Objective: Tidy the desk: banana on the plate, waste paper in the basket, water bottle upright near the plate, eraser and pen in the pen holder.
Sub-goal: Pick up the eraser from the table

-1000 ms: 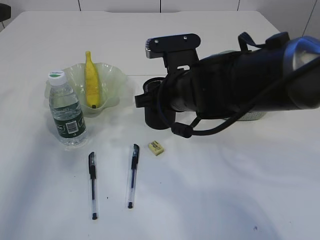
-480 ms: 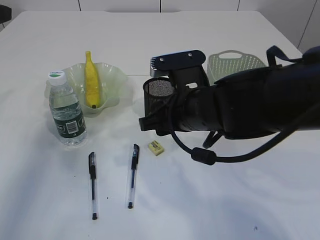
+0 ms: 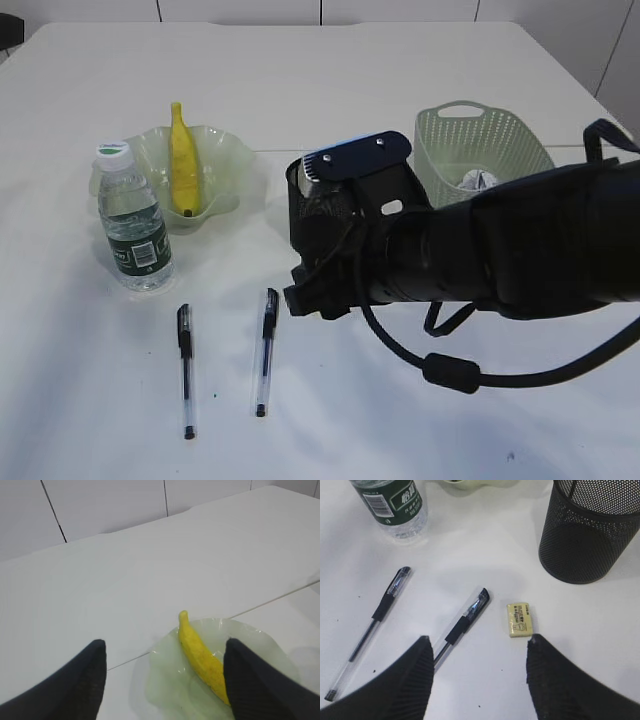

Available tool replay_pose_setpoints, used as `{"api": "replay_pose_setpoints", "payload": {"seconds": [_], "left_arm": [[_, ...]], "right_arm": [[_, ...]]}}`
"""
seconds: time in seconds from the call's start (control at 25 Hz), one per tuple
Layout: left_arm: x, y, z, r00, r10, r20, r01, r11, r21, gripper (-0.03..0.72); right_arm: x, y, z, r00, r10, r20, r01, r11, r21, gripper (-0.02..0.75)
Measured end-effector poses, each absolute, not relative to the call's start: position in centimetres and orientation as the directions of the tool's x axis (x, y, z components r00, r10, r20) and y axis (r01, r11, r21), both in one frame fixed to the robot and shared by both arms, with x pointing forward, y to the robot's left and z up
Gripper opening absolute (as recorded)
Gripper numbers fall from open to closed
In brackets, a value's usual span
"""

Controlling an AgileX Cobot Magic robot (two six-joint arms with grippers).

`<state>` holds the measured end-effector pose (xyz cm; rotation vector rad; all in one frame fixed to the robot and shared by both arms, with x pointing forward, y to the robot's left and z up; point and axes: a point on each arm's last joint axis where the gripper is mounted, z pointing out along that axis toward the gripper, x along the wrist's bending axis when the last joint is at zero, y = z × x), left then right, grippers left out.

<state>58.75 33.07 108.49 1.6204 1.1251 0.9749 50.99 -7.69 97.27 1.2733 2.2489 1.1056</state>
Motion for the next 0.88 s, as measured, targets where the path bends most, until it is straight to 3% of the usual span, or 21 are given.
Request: {"api": "replay_pose_setpoints", "payload": {"seconds": [0.36, 0.88], "left_arm": [[58.7, 33.1, 108.4, 0.276, 0.956, 0.104, 0.248, -0.175, 0.953, 0.514], [58.7, 33.0, 108.4, 0.279, 0.957, 0.081, 0.253, -0.155, 0.955, 0.514]], "right_arm": [[50.9, -8.4, 96.7, -0.591, 0.805, -0.054, 0.515, 0.428, 0.743, 0.378], [51.2, -8.4, 95.0, -0.589, 0.803, -0.088, 0.534, 0.468, 0.704, 0.375]]}}
